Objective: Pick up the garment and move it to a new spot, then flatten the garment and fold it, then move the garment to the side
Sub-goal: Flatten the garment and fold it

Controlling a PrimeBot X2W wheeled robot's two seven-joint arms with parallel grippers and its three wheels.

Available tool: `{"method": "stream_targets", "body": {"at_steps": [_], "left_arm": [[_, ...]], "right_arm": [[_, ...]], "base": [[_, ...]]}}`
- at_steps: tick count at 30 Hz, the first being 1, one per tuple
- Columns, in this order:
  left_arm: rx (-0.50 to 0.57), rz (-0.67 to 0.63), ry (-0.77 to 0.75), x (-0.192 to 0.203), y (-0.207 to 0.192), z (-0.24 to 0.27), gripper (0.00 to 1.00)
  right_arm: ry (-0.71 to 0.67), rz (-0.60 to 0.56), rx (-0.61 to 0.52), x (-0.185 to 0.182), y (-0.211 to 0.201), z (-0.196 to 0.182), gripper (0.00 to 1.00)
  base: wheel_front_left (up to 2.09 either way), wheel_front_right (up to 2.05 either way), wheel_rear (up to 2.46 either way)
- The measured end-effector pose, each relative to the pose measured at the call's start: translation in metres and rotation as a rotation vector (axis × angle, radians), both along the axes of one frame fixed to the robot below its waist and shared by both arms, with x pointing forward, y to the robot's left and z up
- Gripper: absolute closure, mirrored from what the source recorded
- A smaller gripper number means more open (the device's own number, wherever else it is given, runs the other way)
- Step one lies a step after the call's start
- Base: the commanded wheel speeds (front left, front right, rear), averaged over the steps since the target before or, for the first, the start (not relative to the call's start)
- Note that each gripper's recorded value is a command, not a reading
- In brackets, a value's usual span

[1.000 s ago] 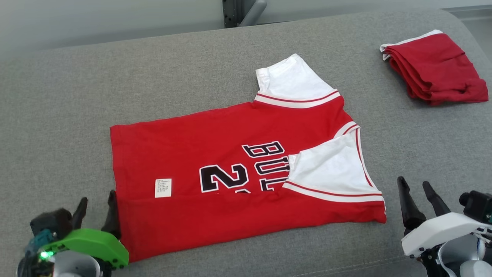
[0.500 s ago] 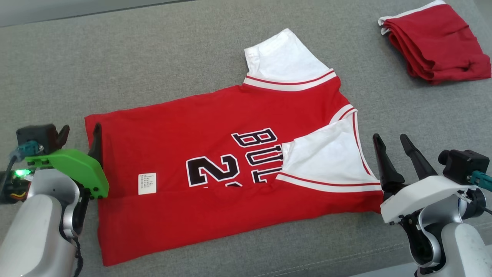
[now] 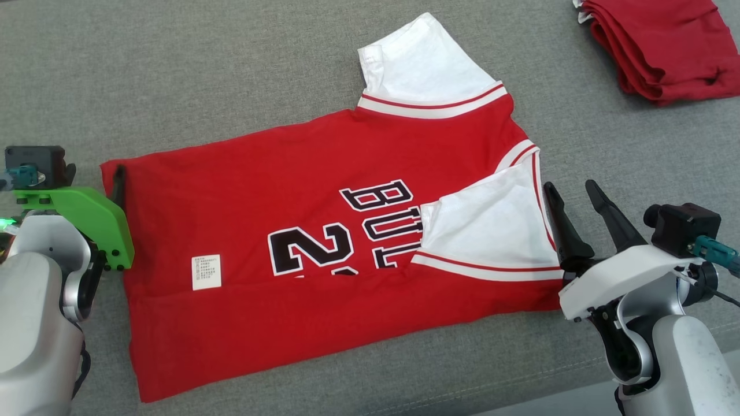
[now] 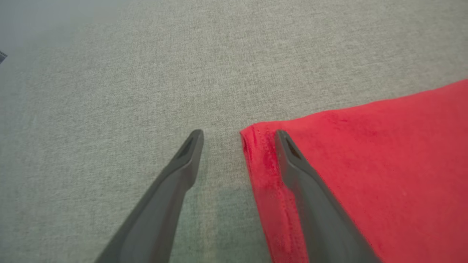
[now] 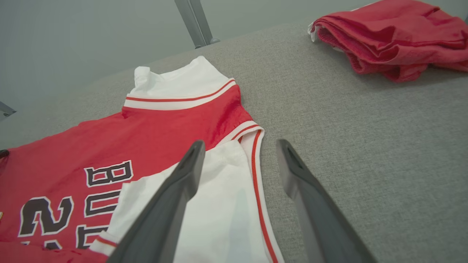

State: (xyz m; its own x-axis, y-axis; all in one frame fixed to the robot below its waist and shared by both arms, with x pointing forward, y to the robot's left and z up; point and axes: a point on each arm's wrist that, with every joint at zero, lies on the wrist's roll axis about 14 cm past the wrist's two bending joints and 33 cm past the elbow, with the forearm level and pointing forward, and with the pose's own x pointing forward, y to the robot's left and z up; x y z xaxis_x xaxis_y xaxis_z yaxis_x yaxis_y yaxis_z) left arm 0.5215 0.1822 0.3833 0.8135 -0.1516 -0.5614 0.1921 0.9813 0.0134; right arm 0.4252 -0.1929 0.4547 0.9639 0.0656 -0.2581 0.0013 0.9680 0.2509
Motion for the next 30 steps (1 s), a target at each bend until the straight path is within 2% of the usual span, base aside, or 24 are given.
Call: {"method": "stream_targets", "body": {"at_steps": [3,4,5,8,11,15,18,19,20,22,30], "left_arm": [[0.002,-0.011,0.02,-0.002,-0.002,-0.004,0.0],[0.003,-0.015,0.023,-0.002,-0.003,-0.005,0.03],[0.004,-0.018,0.027,-0.002,-0.003,-0.006,0.19],[0.006,-0.03,0.033,-0.002,-0.006,-0.007,0.49],[0.009,-0.041,0.038,-0.002,-0.008,-0.009,0.51],[0.007,-0.06,0.042,-0.001,-0.014,-0.011,0.6],[0.001,-0.073,0.037,-0.001,-0.018,-0.011,0.61],[0.0,-0.074,0.035,-0.001,-0.019,-0.011,0.64],[-0.002,-0.076,0.035,-0.001,-0.02,-0.011,0.74],[-0.006,-0.078,0.035,-0.002,-0.022,-0.012,1.0],[-0.067,-0.06,-0.097,0.001,-0.026,0.009,1.0]], "right_arm": [[0.003,0.004,-0.003,0.001,0.0,-0.001,0.0],[0.002,0.005,-0.005,0.001,0.0,-0.001,0.0],[0.001,0.006,-0.006,0.002,-0.001,0.0,0.0],[-0.001,0.008,-0.005,0.003,-0.001,0.0,0.0],[-0.008,0.012,-0.007,0.006,-0.001,0.003,0.0],[-0.011,0.023,-0.02,0.01,-0.001,0.005,0.0],[-0.019,0.038,-0.033,0.017,0.0,0.009,0.0],[-0.023,0.046,-0.037,0.02,0.0,0.011,0.0],[-0.024,0.055,-0.043,0.023,0.002,0.013,0.0],[-0.03,0.079,-0.064,0.032,0.004,0.017,0.0],[-0.042,0.199,-0.167,0.095,0.024,0.037,0.0]], "base": [[0.0,0.0,0.0],[0.0,0.0,0.0],[0.0,0.0,0.0],[0.0,0.0,0.0],[0.0,0.0,0.0],[0.0,0.0,0.0],[0.0,0.0,0.0],[0.0,0.0,0.0],[0.0,0.0,0.0],[0.0,0.0,0.0],[0.0,0.0,0.0]]}}
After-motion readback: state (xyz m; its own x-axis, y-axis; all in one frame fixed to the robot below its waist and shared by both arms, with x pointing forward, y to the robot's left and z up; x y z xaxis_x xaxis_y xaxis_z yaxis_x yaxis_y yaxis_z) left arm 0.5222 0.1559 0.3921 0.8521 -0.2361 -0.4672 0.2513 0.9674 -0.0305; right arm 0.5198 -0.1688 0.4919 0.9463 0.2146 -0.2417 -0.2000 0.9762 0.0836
